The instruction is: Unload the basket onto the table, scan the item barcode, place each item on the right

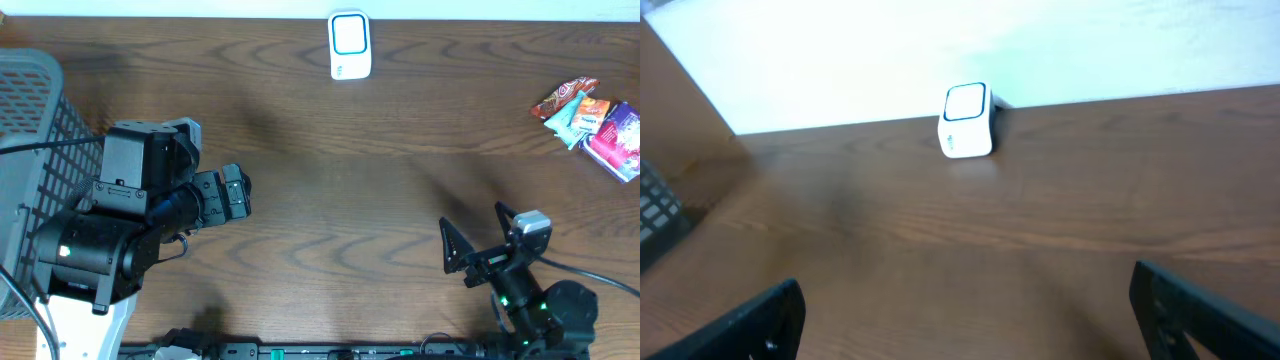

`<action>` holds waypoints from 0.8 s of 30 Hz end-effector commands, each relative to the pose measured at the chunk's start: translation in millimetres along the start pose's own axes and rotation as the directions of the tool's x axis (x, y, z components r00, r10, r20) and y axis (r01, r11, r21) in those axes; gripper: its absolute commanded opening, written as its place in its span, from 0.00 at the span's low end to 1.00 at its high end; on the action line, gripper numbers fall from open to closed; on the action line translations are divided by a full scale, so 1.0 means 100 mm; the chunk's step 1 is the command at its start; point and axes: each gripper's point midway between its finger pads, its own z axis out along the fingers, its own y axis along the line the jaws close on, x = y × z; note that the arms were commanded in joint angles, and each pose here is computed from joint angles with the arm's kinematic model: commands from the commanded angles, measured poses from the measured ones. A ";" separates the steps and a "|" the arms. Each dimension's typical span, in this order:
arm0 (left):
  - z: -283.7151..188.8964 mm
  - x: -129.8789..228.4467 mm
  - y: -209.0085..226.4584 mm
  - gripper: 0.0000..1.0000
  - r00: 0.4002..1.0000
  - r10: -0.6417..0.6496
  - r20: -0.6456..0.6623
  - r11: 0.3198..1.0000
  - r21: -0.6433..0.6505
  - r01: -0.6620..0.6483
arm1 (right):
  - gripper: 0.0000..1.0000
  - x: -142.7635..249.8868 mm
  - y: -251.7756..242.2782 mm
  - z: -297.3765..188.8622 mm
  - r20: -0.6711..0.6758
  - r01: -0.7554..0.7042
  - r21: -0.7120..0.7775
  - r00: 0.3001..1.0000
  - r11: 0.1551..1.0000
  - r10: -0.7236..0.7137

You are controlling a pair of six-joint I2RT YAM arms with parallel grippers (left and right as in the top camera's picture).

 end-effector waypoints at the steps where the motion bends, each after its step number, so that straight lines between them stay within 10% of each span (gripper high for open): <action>1: -0.01 0.00 0.01 0.98 1.000 0.010 0.002 1.000 -0.005 -0.010 | 0.99 0.05 0.03 0.04 0.061 0.027 -0.037 0.998 0.999 -0.025; 24: -0.01 0.00 0.01 0.98 1.000 0.010 0.002 1.000 -0.005 -0.010 | 0.99 0.22 -0.42 0.22 0.233 -0.051 0.117 0.972 0.992 0.022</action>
